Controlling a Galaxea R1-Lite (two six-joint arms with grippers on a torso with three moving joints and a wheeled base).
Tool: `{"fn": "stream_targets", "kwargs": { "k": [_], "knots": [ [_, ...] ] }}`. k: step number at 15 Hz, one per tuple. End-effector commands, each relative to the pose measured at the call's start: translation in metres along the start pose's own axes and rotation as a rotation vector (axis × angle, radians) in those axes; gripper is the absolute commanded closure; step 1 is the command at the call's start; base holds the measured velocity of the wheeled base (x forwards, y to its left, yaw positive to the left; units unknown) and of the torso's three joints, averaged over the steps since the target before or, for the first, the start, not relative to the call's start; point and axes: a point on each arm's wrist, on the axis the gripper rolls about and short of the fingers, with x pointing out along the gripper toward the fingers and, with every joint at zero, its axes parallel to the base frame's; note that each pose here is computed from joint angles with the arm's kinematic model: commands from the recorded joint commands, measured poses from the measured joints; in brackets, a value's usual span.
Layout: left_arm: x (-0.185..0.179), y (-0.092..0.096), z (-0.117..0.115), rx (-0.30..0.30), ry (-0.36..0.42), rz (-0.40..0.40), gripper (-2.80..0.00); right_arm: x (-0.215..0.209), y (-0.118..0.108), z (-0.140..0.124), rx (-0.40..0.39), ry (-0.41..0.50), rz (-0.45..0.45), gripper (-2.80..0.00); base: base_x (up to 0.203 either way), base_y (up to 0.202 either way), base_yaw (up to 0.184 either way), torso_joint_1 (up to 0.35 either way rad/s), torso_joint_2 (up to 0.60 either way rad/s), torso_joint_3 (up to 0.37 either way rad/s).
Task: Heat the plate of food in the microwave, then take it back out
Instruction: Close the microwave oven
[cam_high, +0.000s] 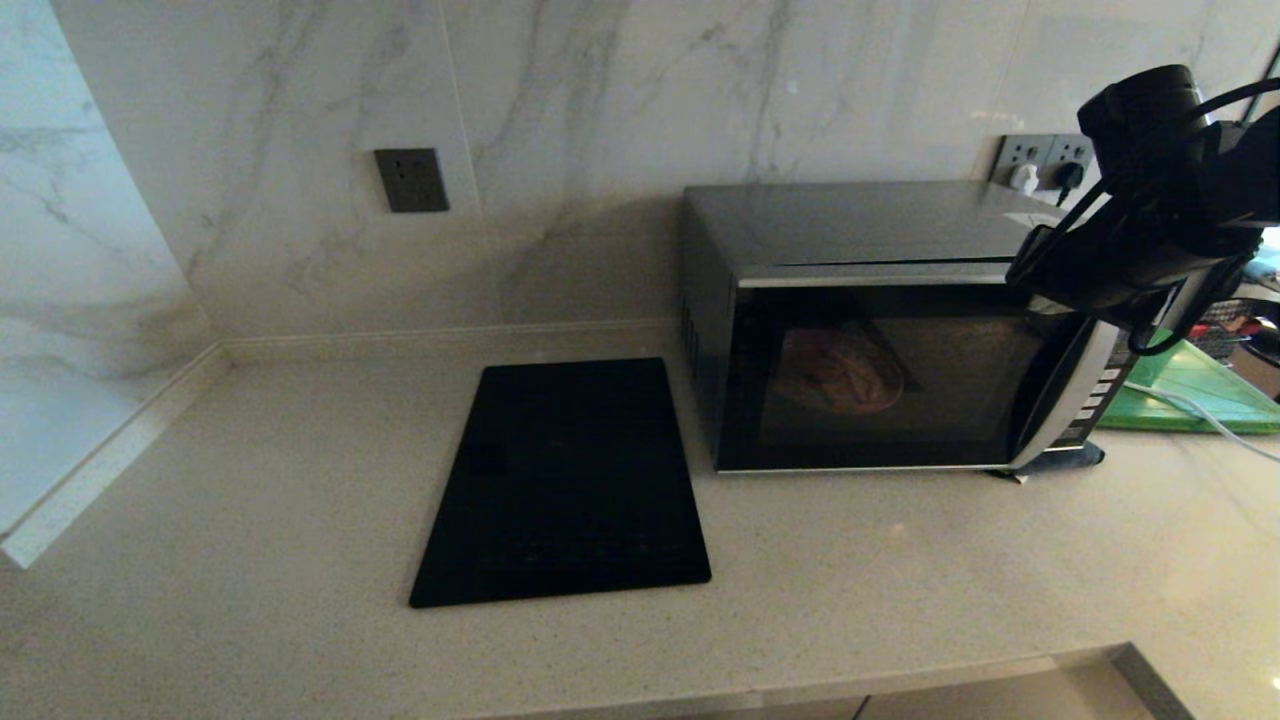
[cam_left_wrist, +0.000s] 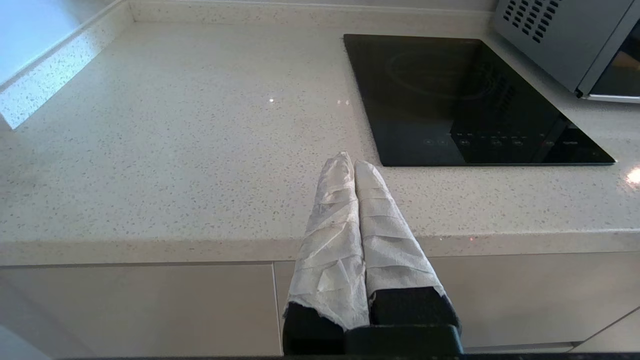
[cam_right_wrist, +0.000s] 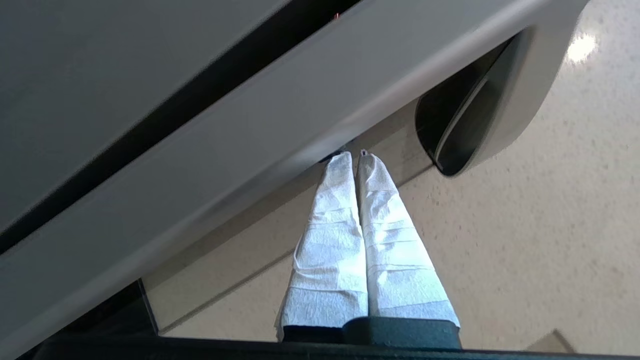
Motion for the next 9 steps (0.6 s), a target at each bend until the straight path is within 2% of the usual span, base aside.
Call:
{"fn": "stream_targets", "kwargs": {
  "k": [1, 9],
  "knots": [
    [0.000, 0.000, 0.000, -0.001, 0.001, 0.002, 0.00, 0.006, -0.002, 0.002, 0.013, 0.000, 0.014, 0.00, 0.000, 0.000, 0.000, 0.000, 0.00, 0.000],
    [0.000, 0.000, 0.000, -0.001, 0.001, 0.002, 0.00, 0.008, -0.008, 0.013, 0.050, 0.031, 0.132, 0.00, 0.000, 0.000, 0.000, 0.000, 0.00, 0.000]
  ]
}}
